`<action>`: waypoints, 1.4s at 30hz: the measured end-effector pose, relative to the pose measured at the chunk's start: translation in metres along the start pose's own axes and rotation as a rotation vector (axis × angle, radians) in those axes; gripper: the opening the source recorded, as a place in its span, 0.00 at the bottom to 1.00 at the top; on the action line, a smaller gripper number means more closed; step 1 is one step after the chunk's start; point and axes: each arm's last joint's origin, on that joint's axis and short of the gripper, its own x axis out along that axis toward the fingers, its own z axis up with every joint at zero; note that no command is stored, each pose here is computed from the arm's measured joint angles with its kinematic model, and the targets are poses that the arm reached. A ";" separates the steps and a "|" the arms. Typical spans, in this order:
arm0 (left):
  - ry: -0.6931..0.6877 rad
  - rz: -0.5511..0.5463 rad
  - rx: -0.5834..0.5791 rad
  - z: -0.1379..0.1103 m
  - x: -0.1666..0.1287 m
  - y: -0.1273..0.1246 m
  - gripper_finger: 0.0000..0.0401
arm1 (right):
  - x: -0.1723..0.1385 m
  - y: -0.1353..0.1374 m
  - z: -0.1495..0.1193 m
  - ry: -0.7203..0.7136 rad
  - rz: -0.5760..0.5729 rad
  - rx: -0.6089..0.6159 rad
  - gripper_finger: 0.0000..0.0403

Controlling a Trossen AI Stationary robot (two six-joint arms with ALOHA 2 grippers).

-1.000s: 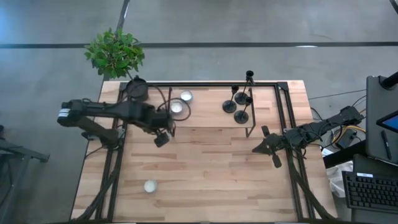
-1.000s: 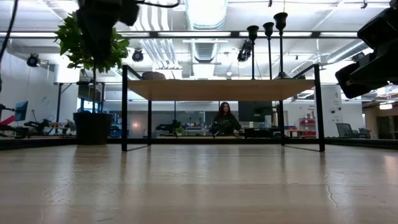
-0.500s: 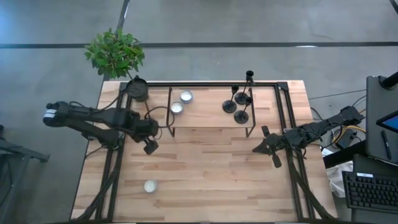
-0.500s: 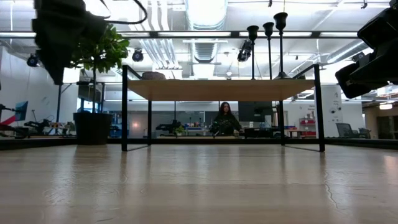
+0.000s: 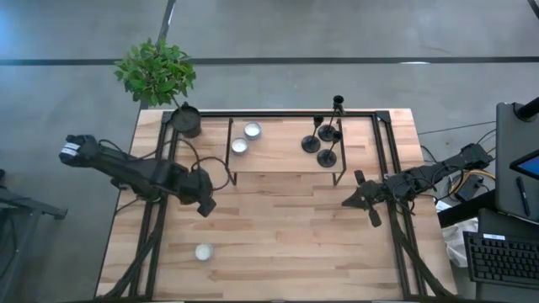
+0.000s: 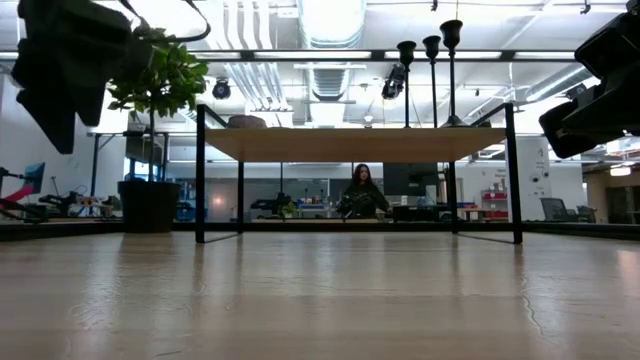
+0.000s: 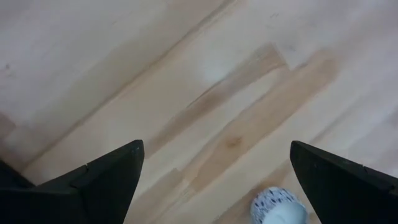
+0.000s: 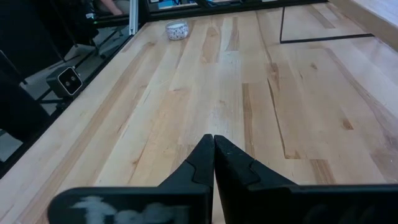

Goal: Pick & Place candle stick holders
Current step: Put the red scented candle on the shelf

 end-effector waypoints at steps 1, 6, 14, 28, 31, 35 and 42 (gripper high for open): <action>-0.002 0.016 -0.004 -0.001 0.003 -0.001 1.00 | 0.000 0.000 0.000 0.000 0.000 0.000 0.02; -0.019 -0.004 0.161 -0.008 0.016 -0.020 1.00 | 0.000 0.000 0.000 0.000 0.000 0.000 0.02; -0.028 -0.049 0.356 -0.027 0.015 -0.055 1.00 | 0.000 0.000 0.000 0.000 0.000 0.000 0.02; 0.017 -0.015 0.564 -0.078 0.027 -0.092 0.99 | 0.000 0.000 0.000 0.000 0.000 0.000 0.02; 0.010 -0.076 0.644 -0.088 0.026 -0.100 0.99 | 0.000 0.000 0.000 0.000 0.000 0.000 0.02; 0.034 -0.067 0.696 -0.098 0.032 -0.101 0.99 | 0.000 0.000 0.000 0.000 0.000 0.000 0.02; 0.073 -0.042 0.764 -0.106 0.044 -0.101 0.99 | 0.000 0.000 0.000 0.000 0.000 0.000 0.02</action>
